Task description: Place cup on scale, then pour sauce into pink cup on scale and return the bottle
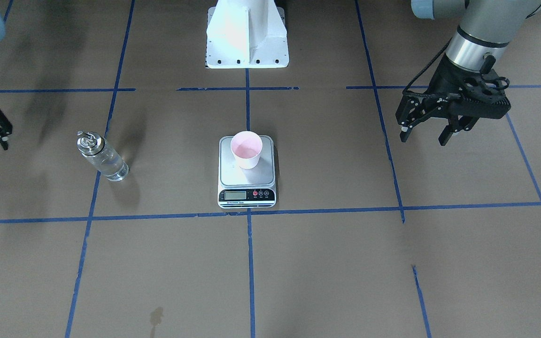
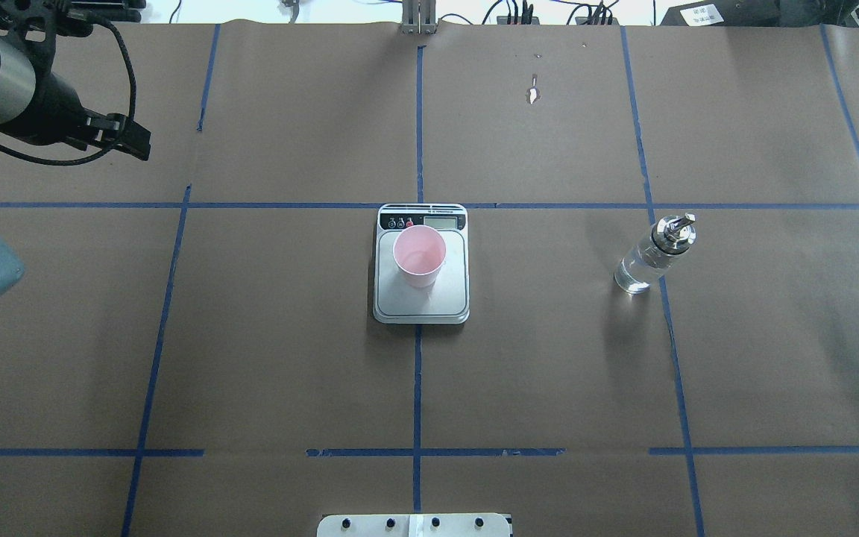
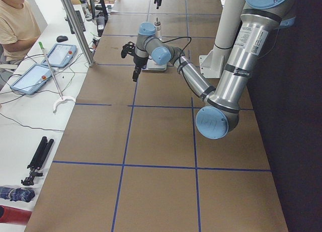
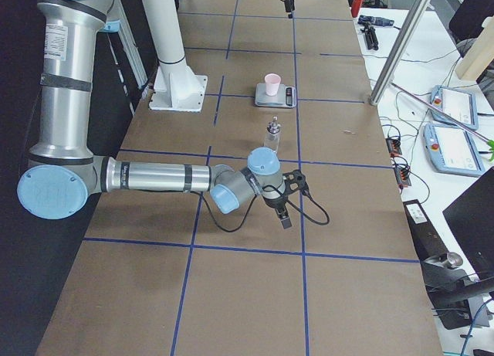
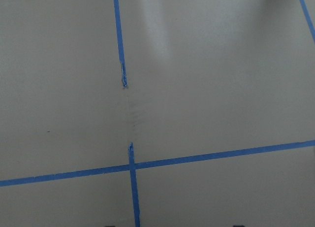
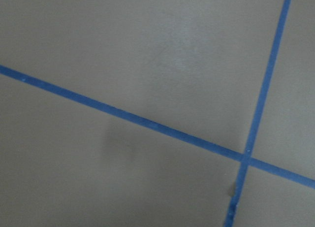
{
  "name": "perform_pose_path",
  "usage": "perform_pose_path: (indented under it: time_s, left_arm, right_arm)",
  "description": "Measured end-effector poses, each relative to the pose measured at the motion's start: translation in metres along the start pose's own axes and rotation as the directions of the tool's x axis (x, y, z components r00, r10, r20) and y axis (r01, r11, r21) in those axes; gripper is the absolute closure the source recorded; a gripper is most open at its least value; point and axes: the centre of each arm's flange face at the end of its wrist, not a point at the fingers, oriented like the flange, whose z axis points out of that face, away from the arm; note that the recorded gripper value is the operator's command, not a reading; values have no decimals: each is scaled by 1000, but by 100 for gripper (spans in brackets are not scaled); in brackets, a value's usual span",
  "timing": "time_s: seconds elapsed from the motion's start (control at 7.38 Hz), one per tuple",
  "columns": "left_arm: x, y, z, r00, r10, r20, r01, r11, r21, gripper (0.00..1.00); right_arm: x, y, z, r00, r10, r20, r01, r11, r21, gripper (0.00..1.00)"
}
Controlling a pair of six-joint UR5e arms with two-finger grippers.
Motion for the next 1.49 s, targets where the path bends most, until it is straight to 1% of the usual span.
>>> perform_pose_path:
  time_s: [0.14,0.27,0.54,0.68,0.81,0.95,1.08,1.22,1.49]
  left_arm:
    - [-29,-9,4,999,41,18,-41,999,-15,16]
    - [-71,-20,9,996,83,23,-82,995,-50,16]
    - [-174,-34,23,992,129,-4,-128,983,-130,16]
    - [-223,-36,32,991,130,-23,-132,978,-161,1]
    - [-266,-34,43,994,107,-37,-112,976,-187,0]
    - [-307,-27,52,997,62,-42,-69,975,-210,0]
    - [-349,-11,56,999,16,-37,-23,975,-222,0]
    - [-382,12,57,1000,-2,-31,-5,974,-225,0]
    - [-427,83,64,999,20,-29,-25,978,-208,0]
  right_arm:
    - [37,-7,6,999,14,28,-14,1000,-25,0]
    - [60,-15,8,998,34,51,-31,998,-57,0]
    - [83,-42,-5,996,44,76,-34,992,-124,0]
    - [90,-62,-18,996,44,80,-31,986,-163,0]
    - [93,-80,-35,996,46,82,-30,981,-193,0]
    - [89,-94,-53,995,50,83,-32,978,-208,0]
    - [82,-101,-68,996,51,79,-33,976,-213,0]
    - [78,-103,-78,996,49,73,-33,977,-213,0]
    - [72,-100,-84,997,46,68,-31,977,-213,0]
